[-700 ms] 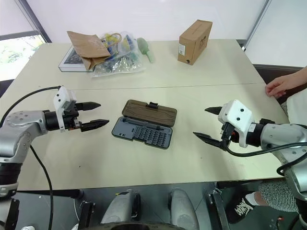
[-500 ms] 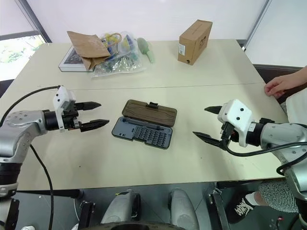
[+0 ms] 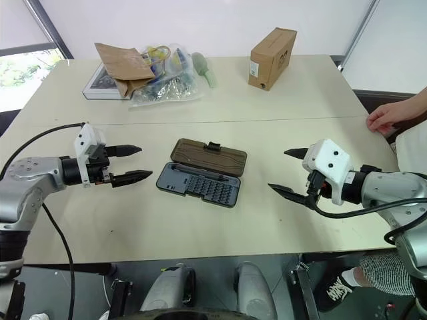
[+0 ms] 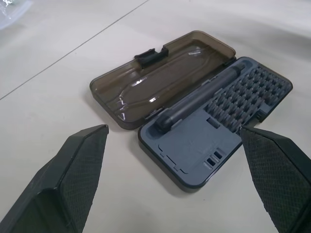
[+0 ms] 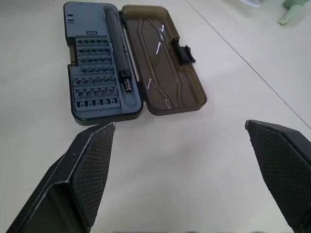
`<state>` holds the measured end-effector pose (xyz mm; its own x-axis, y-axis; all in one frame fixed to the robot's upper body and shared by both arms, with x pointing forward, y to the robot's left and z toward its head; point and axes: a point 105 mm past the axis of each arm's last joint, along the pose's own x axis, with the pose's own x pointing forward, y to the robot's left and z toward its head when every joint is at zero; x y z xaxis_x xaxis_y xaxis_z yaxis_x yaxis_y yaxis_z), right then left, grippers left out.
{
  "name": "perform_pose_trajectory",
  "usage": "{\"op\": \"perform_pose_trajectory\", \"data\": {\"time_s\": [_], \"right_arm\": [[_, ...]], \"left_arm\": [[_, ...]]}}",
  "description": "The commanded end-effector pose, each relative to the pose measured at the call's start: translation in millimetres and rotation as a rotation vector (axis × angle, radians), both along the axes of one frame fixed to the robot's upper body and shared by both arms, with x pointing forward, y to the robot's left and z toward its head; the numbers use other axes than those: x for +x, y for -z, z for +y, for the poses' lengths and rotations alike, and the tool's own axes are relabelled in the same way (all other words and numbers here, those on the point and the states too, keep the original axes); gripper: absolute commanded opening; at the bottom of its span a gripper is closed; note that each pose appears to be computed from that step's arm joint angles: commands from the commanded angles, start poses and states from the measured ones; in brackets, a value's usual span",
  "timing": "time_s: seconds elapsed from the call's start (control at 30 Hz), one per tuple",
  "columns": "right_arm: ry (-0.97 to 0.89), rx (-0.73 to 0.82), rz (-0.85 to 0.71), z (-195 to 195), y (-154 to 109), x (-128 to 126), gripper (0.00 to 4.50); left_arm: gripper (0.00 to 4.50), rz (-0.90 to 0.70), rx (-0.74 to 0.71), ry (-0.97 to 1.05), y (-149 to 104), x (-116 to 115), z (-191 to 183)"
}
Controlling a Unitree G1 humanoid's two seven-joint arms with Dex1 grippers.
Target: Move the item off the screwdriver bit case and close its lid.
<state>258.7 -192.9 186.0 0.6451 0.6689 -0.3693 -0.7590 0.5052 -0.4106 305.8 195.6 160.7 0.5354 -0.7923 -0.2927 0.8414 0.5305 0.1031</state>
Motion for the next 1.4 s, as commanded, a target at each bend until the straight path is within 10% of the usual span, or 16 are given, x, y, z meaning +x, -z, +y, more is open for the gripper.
{"op": "perform_pose_trajectory", "data": {"time_s": [0.03, 0.63, 1.4], "right_arm": [[-0.024, -0.004, -0.029, 6, -6, -3, 4.49], [-0.011, 0.042, -0.070, 15, -7, 2, 4.49], [0.113, 0.144, -0.190, 57, 18, 95, 4.49]], "left_arm": [[4.46, -0.045, 0.020, 0.016, -10, -2, -1], [4.46, -0.032, 0.013, 0.048, -4, -3, -13], [4.46, 0.015, 0.007, 0.159, 40, 0, -62]]}}
